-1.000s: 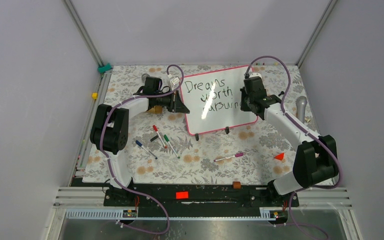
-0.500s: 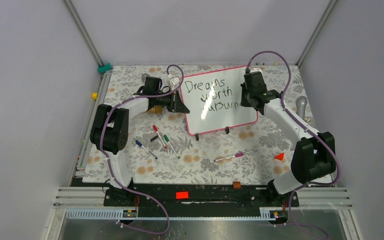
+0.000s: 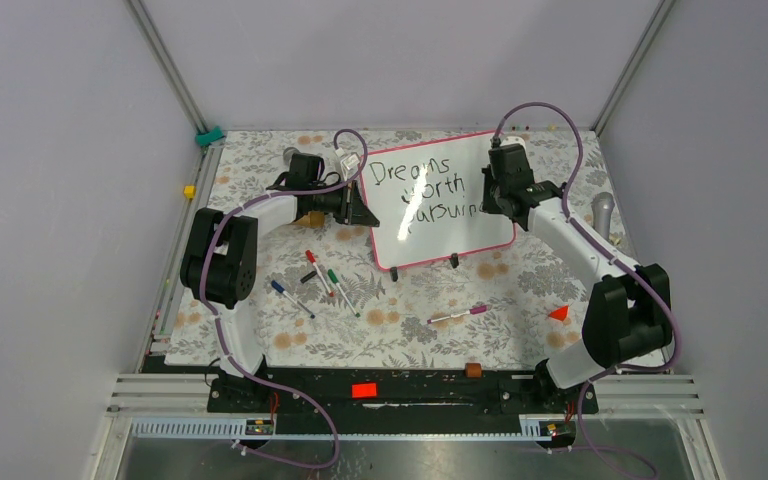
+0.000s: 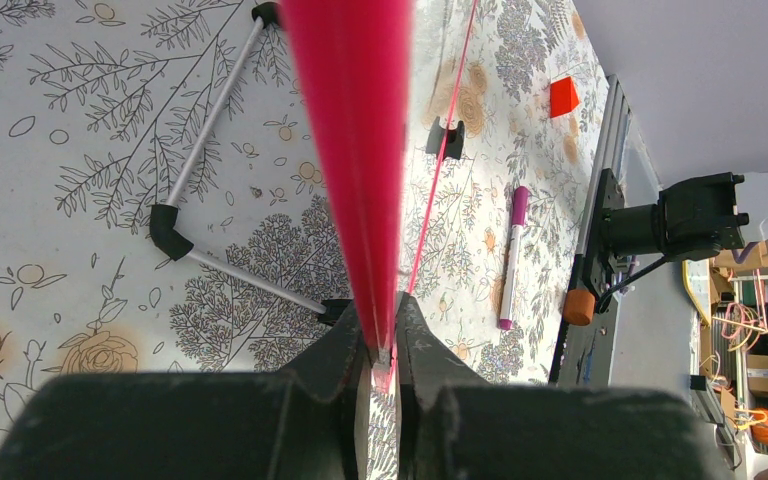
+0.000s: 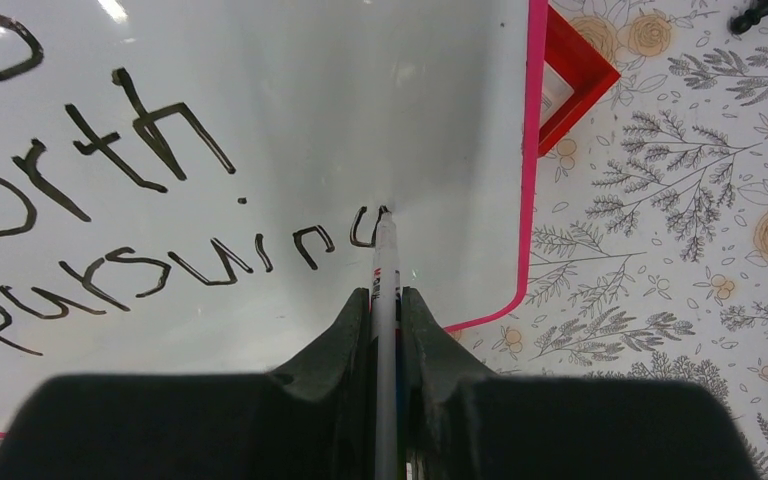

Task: Write a sentence on the whiteboard
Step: Write a sentence on the whiteboard, then put down the whiteboard on the whiteboard stand, then pick up the pen cap from the center of the board, then insert the whiteboard marker without the cap into the pen cap.

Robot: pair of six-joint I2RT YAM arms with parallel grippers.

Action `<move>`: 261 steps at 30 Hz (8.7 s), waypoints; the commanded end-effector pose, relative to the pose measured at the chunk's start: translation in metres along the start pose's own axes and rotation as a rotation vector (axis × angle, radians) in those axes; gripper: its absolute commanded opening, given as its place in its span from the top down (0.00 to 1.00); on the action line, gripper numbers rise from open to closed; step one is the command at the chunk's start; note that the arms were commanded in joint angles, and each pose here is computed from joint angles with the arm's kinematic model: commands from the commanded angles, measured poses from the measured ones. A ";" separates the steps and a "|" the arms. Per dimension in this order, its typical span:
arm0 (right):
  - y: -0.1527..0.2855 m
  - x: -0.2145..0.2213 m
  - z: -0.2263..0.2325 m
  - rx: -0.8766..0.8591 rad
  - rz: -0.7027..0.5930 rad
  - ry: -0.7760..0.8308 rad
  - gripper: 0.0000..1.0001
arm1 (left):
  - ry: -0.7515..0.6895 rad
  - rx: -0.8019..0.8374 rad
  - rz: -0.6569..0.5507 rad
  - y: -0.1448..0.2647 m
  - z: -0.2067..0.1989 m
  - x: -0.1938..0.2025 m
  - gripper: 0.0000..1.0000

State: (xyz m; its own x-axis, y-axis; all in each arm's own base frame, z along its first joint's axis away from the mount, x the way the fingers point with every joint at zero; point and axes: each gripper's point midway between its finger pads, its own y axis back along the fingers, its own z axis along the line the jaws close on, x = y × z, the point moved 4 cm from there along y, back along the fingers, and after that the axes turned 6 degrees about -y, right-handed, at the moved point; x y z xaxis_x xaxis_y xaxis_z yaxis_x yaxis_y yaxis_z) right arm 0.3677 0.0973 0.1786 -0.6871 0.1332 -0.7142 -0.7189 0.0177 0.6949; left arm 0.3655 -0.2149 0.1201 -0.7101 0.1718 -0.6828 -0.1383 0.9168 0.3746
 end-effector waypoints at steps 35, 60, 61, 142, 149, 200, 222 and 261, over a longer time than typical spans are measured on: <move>0.028 -0.006 0.024 -0.214 -0.036 -0.126 1.00 | 0.142 -0.229 0.248 -0.016 0.040 0.084 1.00; 0.099 -0.013 0.027 -0.351 -0.057 -0.142 1.00 | 0.149 -0.162 0.080 0.017 0.031 0.064 0.01; 0.100 -0.013 0.028 -0.361 -0.057 -0.147 1.00 | 0.147 -0.165 0.057 0.022 0.029 0.060 0.01; 0.209 -0.009 0.182 -0.728 -0.032 0.183 1.00 | 0.850 -0.234 -0.250 0.106 -0.079 0.039 1.00; 0.232 0.007 0.222 -0.836 -0.076 0.314 1.00 | 1.167 -0.041 -0.504 0.118 -0.091 0.025 1.00; 0.193 0.057 0.273 -0.805 0.012 0.472 1.00 | 1.393 0.262 -0.686 0.125 -0.113 0.046 1.00; 0.179 0.050 0.274 -0.721 -0.024 0.461 1.00 | 1.412 0.291 -0.644 0.120 -0.122 0.052 1.00; 0.123 0.051 0.360 -0.720 -0.496 0.383 1.00 | 1.480 0.577 -0.641 0.111 -0.190 -0.004 1.00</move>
State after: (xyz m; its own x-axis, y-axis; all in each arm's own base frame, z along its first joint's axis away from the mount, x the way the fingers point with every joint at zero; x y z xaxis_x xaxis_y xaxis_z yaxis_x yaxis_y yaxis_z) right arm 0.2773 0.4311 0.2443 -0.1605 -0.2157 -0.9632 -0.8088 -0.5306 0.2536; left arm 0.2960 -0.1263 0.2146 -0.3321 -0.8506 0.4076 -0.9279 0.3722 0.0209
